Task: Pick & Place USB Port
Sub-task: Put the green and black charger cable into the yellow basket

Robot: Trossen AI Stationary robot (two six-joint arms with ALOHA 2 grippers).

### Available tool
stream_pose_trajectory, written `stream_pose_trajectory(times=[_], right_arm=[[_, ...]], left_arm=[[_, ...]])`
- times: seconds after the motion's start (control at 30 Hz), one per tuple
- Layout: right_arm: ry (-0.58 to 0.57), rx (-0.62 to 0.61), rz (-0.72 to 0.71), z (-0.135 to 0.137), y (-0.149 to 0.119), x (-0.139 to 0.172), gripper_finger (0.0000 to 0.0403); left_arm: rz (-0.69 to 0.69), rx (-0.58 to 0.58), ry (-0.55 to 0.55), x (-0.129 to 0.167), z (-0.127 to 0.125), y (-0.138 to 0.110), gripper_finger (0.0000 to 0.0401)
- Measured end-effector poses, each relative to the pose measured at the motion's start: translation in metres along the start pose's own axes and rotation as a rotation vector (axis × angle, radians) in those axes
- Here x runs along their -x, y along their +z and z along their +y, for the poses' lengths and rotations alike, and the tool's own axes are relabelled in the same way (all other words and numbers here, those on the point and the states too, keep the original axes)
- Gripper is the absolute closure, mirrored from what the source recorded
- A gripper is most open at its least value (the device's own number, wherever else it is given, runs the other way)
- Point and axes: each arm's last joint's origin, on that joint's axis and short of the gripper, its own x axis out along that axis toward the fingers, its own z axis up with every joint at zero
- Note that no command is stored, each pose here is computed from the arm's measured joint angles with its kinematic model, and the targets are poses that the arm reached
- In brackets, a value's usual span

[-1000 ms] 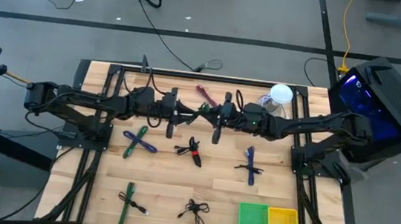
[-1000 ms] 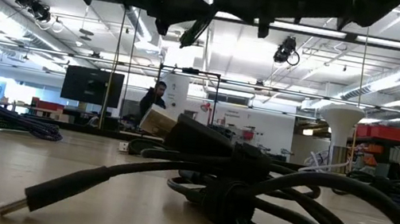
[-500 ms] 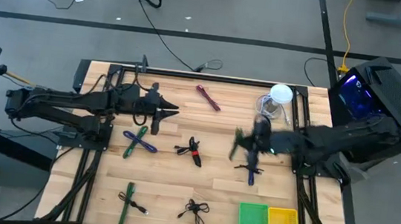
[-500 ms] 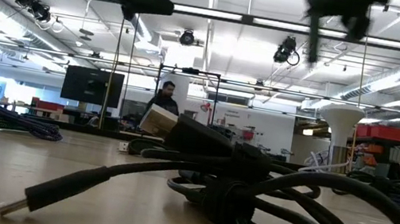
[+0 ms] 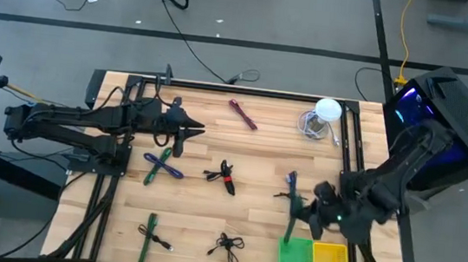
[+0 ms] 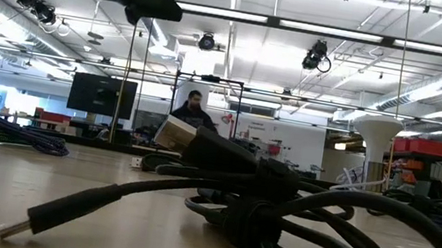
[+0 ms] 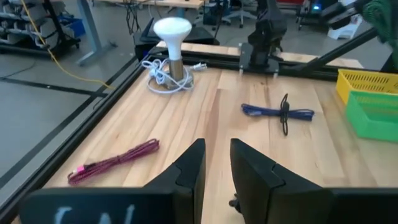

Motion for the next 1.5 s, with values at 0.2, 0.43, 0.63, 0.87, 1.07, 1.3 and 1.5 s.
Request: stream_pose_trajectory(times=[0.2, 0.43, 0.63, 0.87, 1.07, 1.3, 1.5], right_arm=[[0.012, -0.133, 0.012, 0.002, -0.031, 0.006, 0.0387], [-0.053, -0.229, 0.029, -0.010, -0.055, 0.017, 0.0387], [-0.154, -0.271, 0.145, -0.007, -0.056, 0.036, 0.0387], [-0.227, -0.286, 0.183, 0.003, -0.052, 0.057, 0.0387], [-0.305, -0.270, 0.257, 0.002, -0.072, 0.051, 0.0387], [-0.431, -0.278, 0.423, 0.002, -0.094, 0.044, 0.0387], [-0.455, -0.252, 0.452, 0.000, -0.103, 0.045, 0.0387]], left_arm=[[0.036, -0.002, 0.001, 0.000, 0.000, -0.003, 0.0323], [0.058, -0.007, 0.001, 0.000, 0.000, -0.006, 0.0323], [0.072, -0.008, 0.002, 0.000, 0.000, -0.007, 0.0323], [0.081, -0.007, 0.002, 0.000, 0.000, -0.008, 0.0323], [0.087, -0.009, 0.002, 0.000, 0.000, -0.008, 0.0323], [0.096, -0.010, 0.003, 0.000, 0.000, -0.009, 0.0323], [0.095, 0.013, 0.004, 0.000, 0.000, -0.009, 0.0323]])
